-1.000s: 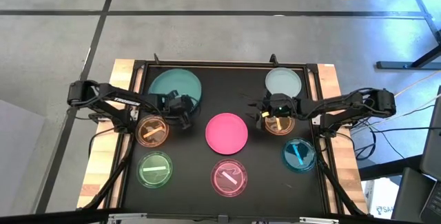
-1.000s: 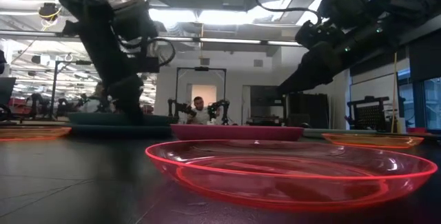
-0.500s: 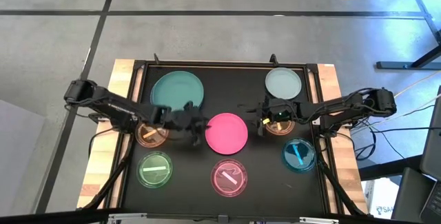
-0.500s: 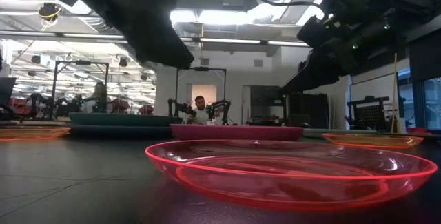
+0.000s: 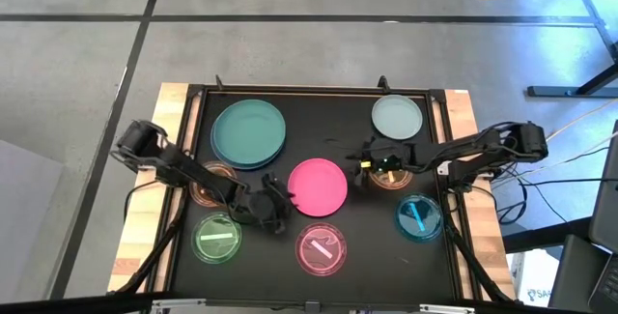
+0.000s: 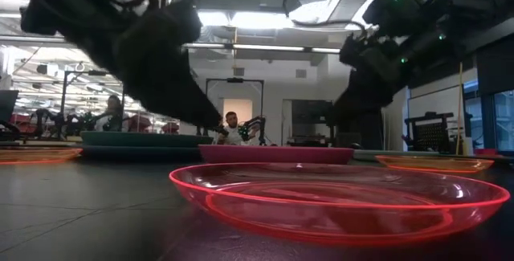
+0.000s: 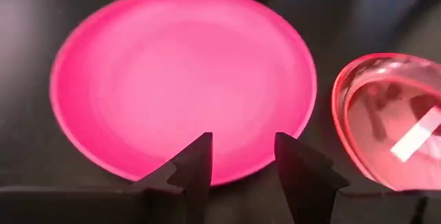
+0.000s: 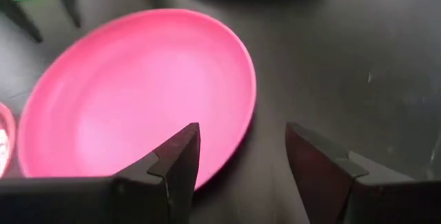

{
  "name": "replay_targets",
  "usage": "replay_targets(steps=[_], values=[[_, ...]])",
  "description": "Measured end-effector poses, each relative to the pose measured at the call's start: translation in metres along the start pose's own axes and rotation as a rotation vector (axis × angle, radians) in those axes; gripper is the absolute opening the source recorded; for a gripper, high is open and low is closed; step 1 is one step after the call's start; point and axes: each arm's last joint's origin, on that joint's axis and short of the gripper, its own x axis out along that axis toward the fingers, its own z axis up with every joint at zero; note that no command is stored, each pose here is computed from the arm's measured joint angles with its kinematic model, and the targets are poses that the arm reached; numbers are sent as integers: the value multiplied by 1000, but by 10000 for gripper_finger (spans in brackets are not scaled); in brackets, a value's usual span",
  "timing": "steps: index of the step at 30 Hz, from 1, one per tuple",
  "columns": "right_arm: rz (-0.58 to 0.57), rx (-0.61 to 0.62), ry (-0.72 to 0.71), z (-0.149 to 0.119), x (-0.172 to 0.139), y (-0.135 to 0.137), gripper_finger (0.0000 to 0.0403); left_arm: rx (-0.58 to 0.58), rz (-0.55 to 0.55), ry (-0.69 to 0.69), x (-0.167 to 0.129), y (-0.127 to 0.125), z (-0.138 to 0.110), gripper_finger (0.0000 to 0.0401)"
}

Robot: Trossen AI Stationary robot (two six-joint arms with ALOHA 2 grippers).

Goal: Stack plastic plates
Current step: Stack the pink plate on the green plate

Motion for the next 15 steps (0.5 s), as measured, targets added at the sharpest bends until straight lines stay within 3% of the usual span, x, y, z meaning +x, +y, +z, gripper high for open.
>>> replay_targets(steps=[6, 11, 15], values=[[-47, 98, 85, -14, 18, -5, 205, -5, -32, 59, -7, -5, -6, 150], [-66, 175, 94, -9, 30, -9, 205, 15, 5, -3, -37, -13, 1, 150], [-44, 179, 94, -2, 36, -7, 204, 35, 31, -33, -45, -10, -10, 150]])
